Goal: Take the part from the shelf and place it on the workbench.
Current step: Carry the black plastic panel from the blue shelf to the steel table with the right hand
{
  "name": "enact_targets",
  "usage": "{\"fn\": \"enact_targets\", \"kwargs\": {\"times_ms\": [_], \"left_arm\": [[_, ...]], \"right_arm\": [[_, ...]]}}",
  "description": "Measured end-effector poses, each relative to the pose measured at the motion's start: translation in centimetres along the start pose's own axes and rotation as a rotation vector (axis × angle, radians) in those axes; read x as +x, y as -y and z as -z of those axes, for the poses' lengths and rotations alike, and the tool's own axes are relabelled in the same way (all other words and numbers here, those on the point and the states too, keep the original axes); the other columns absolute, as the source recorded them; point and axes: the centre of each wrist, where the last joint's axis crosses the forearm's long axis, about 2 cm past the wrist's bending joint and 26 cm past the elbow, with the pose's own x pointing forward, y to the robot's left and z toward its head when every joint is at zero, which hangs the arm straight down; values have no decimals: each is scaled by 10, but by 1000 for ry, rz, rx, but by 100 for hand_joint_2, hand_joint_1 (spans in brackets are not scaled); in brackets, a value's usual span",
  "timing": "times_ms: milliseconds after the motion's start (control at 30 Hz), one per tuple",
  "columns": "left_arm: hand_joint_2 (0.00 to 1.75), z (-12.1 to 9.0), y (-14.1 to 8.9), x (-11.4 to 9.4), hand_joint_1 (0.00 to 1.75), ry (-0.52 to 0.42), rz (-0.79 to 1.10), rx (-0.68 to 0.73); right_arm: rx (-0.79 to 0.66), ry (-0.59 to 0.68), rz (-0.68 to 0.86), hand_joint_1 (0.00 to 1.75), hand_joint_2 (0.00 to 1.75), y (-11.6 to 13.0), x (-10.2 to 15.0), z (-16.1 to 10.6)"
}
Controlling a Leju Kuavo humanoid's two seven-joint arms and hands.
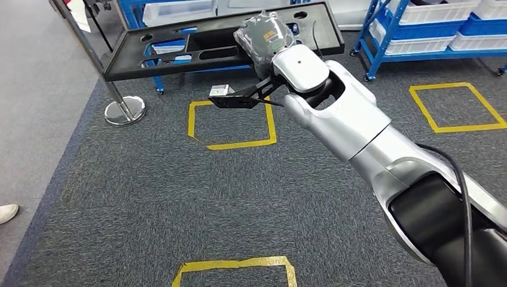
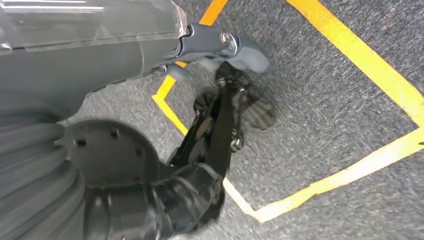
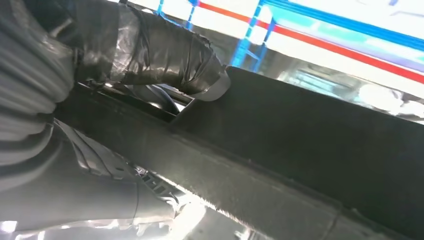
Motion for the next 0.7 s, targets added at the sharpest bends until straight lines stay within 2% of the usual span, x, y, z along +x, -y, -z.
{"fn": "enact_targets", "kwargs": {"times_ms": [700], "left_arm": [[175,-1,4,-2,0,-8,-1,-8]], "right_arm": [[12,-9,-6,175,175,1,-3,1]]}}
